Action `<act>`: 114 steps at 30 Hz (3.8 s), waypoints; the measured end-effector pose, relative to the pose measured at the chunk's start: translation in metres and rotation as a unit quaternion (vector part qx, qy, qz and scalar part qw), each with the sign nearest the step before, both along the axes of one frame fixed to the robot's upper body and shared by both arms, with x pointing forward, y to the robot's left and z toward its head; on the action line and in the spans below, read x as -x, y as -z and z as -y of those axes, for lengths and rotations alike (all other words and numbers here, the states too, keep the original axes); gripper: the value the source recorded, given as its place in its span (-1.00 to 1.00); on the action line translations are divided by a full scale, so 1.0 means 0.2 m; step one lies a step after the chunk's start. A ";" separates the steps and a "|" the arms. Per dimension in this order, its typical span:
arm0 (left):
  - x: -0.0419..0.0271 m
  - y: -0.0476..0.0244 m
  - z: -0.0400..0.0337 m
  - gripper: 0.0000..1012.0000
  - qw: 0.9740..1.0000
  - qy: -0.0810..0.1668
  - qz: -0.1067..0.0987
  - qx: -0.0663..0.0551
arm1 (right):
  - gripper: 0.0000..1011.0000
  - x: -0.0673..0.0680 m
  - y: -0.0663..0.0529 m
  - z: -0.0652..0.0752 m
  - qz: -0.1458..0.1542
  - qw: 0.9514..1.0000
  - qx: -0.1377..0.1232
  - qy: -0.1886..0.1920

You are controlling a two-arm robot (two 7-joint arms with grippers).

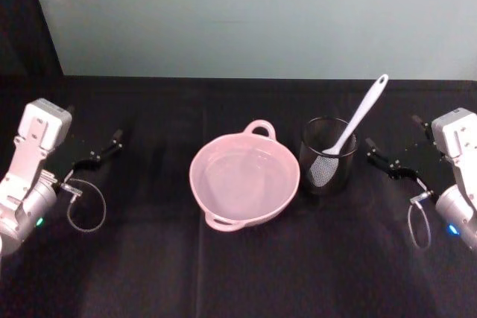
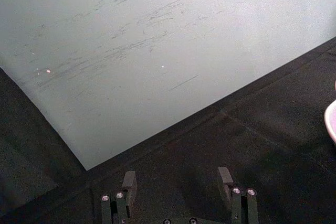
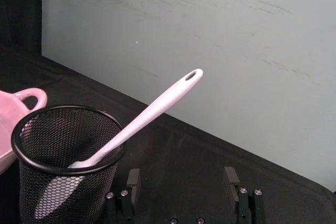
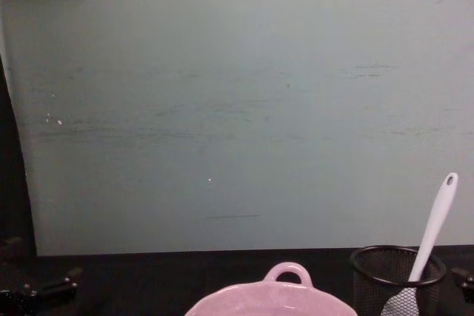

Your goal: Use the one hand to pick up the spoon and stir the clear water in the bowl.

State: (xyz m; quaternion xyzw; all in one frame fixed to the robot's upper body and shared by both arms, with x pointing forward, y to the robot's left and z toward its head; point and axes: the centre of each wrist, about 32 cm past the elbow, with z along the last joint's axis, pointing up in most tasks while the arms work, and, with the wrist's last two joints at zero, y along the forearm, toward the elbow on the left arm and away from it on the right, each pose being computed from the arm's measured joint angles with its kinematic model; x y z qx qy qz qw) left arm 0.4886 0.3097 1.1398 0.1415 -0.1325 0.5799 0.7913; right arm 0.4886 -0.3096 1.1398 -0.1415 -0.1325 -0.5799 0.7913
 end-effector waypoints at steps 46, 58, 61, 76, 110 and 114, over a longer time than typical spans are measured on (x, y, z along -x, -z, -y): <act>0.000 0.000 0.000 1.00 1.000 0.000 0.000 0.000 | 0.98 0.19 -0.25 0.22 -0.046 0.977 -0.204 -0.036; 0.000 0.000 0.000 1.00 1.000 0.000 0.000 0.000 | 0.98 0.08 -0.30 0.23 -0.180 0.881 -0.433 -0.069; 0.000 0.000 0.000 1.00 1.000 0.000 0.000 0.000 | 0.98 0.03 -0.31 0.22 -0.199 0.866 -0.453 -0.073; 0.000 0.000 0.000 1.00 1.000 0.000 0.000 0.000 | 0.98 -0.19 -0.28 0.14 -0.215 0.873 -0.428 -0.091; 0.000 0.000 0.000 1.00 1.000 0.000 0.000 0.000 | 0.00 -0.24 -0.27 0.13 -0.207 0.883 -0.410 -0.096; 0.000 0.000 0.000 1.00 1.000 0.000 0.000 0.000 | -0.24 -0.23 -0.27 0.13 -0.207 0.883 -0.410 -0.096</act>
